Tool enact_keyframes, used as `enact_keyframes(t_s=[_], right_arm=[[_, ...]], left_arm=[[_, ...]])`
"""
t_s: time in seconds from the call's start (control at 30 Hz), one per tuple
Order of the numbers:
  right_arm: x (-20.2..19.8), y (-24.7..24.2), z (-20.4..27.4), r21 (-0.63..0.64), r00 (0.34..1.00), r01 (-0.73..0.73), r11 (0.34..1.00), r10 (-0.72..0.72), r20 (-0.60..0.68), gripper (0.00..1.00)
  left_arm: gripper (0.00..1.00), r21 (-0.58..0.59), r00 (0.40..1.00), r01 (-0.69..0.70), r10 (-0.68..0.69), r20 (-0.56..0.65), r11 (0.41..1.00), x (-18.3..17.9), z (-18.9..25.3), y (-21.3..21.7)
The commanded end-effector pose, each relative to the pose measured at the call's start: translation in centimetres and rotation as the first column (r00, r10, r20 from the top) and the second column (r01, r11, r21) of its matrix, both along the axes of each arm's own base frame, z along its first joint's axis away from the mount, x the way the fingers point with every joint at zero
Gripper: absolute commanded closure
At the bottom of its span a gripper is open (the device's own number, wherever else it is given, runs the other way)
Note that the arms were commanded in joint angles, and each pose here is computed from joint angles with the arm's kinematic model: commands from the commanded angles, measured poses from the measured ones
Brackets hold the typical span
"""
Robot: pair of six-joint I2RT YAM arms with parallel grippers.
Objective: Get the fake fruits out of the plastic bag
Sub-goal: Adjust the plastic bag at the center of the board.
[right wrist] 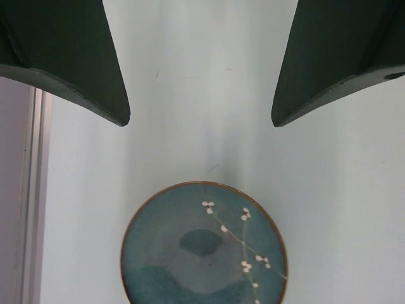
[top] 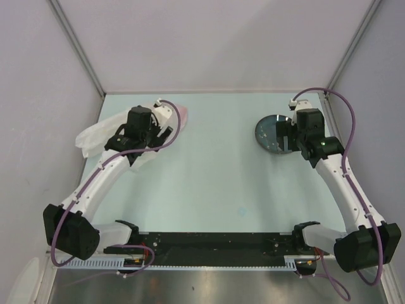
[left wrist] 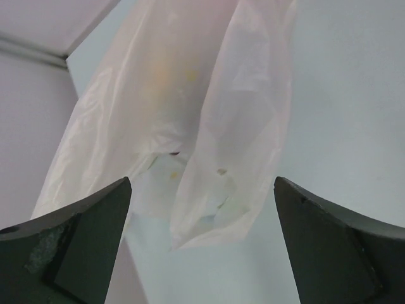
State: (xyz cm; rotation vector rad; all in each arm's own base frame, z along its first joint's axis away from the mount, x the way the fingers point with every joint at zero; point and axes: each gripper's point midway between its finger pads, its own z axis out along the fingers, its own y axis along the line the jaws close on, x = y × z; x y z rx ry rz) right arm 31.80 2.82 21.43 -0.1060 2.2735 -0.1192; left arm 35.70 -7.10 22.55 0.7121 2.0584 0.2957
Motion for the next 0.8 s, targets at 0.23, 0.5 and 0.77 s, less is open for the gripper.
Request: enact_keyframes(t_s=[0.23,0.5,0.77], right_arm=[[-0.7,8.3,4.6,0.134,0.892,-0.446,0.885,0.427,0.149,0.00],[-2.6,14.4,4.0,0.154,0.795,-0.606,0.780,0.591,0.137,0.00],[-2.7,23.8,3.5,0.184,0.667,-0.744,0.642,0.727,0.163,0.00]], left_arm=[[0.00,0.112,0.977,-0.170,0.183,-0.110,0.979,-2.0,-2.2,7.7],[0.00,-0.043,0.989,-0.149,0.149,0.004,0.988,-4.5,-0.8,7.6],[0.00,-0.281,0.922,-0.377,0.386,-0.025,0.882,-3.7,1.5,10.9]])
